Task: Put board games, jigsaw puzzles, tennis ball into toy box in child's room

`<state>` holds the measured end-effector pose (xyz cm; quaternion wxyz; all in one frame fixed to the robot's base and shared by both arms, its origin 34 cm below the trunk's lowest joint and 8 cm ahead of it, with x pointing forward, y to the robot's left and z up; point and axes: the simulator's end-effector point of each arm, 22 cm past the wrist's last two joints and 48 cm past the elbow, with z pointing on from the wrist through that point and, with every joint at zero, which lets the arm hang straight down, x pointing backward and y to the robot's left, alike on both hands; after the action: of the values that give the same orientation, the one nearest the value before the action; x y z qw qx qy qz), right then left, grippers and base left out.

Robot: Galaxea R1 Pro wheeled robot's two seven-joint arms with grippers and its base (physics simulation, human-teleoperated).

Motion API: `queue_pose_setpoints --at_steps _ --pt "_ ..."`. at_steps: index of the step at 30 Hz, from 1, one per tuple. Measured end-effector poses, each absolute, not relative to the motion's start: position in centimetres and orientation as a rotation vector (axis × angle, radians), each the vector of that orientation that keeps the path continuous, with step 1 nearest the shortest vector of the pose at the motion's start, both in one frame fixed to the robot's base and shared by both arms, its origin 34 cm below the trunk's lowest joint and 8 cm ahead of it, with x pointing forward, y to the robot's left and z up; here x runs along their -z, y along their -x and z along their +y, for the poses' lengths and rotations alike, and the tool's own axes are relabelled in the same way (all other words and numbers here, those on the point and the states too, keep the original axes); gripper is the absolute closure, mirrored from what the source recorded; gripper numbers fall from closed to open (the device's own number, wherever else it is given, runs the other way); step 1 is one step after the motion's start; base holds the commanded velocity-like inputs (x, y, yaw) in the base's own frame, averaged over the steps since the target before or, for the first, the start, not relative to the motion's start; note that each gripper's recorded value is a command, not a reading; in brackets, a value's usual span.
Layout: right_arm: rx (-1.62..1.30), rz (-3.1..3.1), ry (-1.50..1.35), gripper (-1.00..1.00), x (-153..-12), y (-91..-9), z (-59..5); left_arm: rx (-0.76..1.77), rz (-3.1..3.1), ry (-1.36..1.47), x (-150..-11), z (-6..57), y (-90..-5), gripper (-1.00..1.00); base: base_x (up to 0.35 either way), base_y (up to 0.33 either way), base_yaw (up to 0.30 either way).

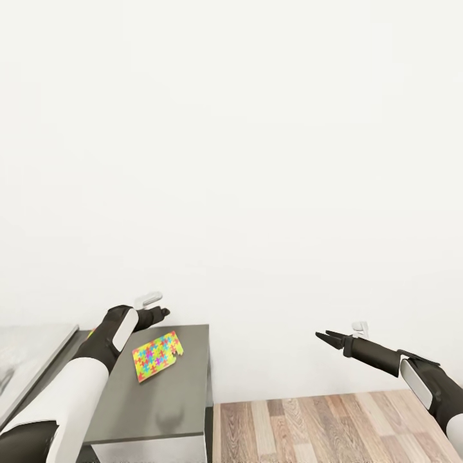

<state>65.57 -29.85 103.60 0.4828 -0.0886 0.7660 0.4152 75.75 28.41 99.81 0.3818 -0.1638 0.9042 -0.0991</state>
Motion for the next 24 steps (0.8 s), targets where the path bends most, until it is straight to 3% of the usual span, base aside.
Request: queue_pose_setpoints --at_steps 24 --pt "-1.031 1.884 0.187 -1.0 -101.9 -65.8 -29.9 0.163 2.349 0.47 -97.0 30.2 -75.4 -1.0 0.0 0.0 0.0"
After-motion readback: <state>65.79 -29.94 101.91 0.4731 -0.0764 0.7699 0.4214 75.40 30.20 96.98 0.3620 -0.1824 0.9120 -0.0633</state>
